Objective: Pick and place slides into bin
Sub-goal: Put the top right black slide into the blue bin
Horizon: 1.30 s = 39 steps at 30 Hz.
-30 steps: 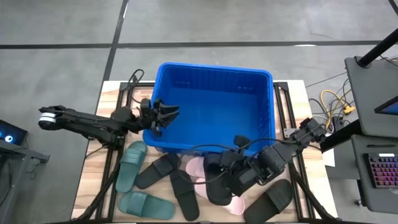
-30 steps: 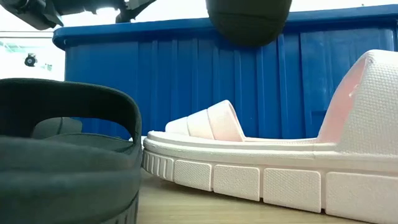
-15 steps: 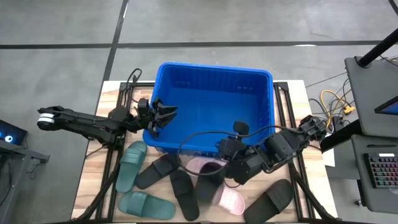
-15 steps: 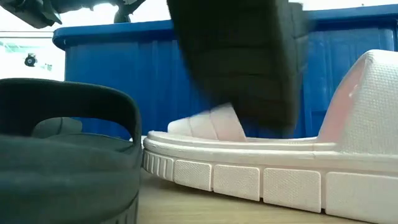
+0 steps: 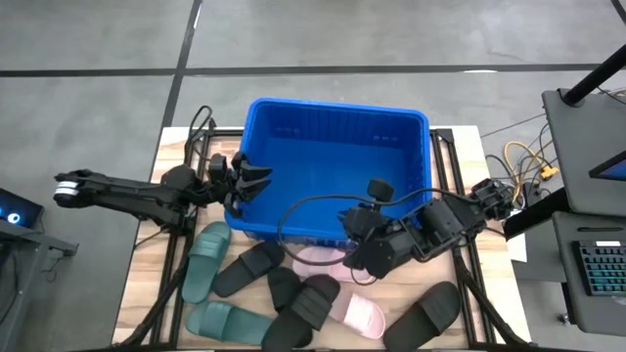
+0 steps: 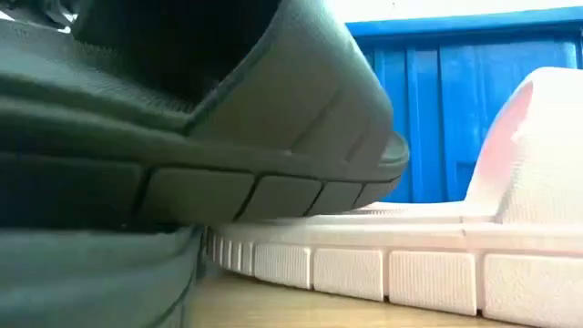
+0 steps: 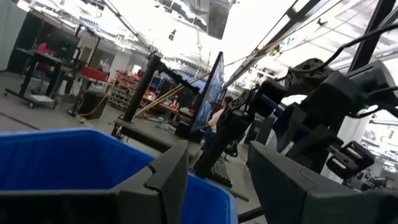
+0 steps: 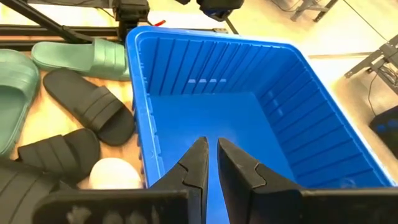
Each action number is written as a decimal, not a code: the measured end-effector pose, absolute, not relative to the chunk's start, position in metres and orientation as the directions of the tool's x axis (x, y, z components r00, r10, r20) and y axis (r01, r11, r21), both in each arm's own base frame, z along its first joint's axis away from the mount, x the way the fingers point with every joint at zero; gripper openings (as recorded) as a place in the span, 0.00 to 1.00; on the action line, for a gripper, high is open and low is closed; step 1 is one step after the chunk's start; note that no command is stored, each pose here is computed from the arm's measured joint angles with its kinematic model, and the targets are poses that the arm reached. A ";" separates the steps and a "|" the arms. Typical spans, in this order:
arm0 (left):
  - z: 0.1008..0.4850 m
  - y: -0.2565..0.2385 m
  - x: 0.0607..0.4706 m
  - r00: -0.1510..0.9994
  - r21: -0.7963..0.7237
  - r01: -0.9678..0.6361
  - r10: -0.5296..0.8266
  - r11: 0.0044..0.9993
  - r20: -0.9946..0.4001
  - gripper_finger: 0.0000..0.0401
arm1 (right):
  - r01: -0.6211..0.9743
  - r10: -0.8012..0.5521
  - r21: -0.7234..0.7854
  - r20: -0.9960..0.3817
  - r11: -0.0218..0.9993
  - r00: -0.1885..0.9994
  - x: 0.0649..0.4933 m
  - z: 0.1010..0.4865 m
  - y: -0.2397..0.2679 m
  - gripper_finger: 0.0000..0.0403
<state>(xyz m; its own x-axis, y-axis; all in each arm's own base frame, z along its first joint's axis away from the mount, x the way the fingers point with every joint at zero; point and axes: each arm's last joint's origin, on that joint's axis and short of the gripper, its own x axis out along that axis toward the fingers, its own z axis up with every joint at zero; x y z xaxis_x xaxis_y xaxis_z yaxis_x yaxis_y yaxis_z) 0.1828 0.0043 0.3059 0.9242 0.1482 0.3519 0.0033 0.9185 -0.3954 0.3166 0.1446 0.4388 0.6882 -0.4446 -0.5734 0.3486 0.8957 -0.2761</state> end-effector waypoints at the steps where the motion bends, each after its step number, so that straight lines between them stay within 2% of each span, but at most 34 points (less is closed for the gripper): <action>1: 0.306 0.004 0.182 0.925 -0.395 0.003 0.148 0.919 0.350 0.38 | 0.349 -0.445 -0.277 -0.574 0.895 0.687 0.317 0.439 0.144 0.07; 30: 0.304 0.004 0.183 0.931 -0.393 -0.007 0.149 0.919 0.333 0.38 | 0.362 -0.409 -0.199 -0.553 0.911 0.726 0.322 0.441 0.148 0.07; 34: 0.303 0.004 0.184 0.933 -0.393 -0.008 0.149 0.919 0.328 0.38 | 0.350 -0.371 -0.147 -0.543 0.925 0.754 0.325 0.444 0.151 0.11; 39: 0.302 0.004 0.186 0.935 -0.399 -0.010 0.149 0.917 0.321 0.38 | 0.272 -0.255 -0.054 -0.558 0.961 0.790 0.326 0.446 0.160 0.22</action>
